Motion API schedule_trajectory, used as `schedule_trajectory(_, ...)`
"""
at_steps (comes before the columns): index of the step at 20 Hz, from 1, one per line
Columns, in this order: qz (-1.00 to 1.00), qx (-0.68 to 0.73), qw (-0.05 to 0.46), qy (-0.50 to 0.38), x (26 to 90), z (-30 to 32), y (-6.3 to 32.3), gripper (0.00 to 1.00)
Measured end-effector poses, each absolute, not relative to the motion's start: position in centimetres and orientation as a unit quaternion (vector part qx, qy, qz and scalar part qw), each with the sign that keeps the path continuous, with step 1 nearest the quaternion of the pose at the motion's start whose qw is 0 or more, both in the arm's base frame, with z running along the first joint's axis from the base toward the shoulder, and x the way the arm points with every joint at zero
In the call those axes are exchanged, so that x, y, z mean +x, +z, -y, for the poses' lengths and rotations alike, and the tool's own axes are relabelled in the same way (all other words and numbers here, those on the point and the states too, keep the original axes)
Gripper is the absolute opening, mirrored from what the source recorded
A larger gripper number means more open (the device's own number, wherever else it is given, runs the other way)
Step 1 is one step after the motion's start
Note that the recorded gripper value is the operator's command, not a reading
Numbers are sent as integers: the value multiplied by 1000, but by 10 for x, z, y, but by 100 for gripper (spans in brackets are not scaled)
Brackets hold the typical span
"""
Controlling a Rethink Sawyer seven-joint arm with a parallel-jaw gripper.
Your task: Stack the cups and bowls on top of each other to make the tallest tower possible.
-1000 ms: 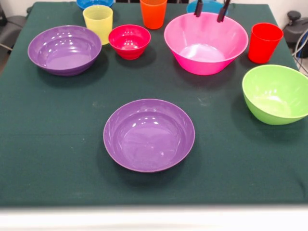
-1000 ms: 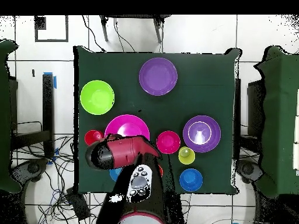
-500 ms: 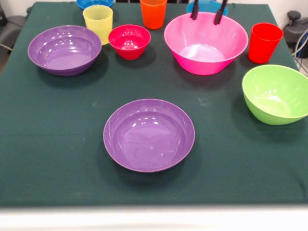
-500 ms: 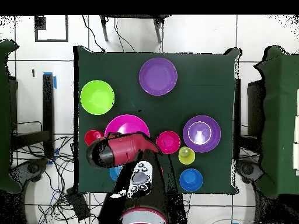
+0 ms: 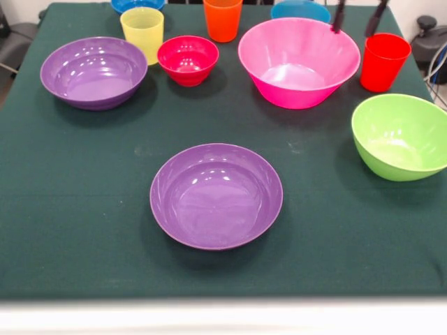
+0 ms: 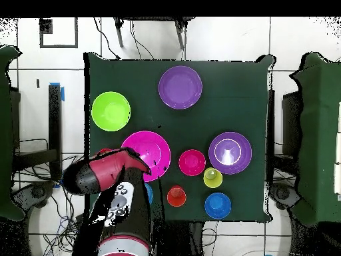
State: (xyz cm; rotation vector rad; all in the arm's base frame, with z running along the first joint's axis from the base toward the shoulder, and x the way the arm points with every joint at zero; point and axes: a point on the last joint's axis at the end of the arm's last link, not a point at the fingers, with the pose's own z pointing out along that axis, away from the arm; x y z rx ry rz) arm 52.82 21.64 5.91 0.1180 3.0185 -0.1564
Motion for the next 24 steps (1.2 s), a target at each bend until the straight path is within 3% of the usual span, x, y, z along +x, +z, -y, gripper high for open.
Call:
schedule_trajectory(10, -997, 26, 63, -39, 531, -261, 62, 100)
schedule_trajectory(24, -997, 0, 29, -66, 504, -267, -16, 100)
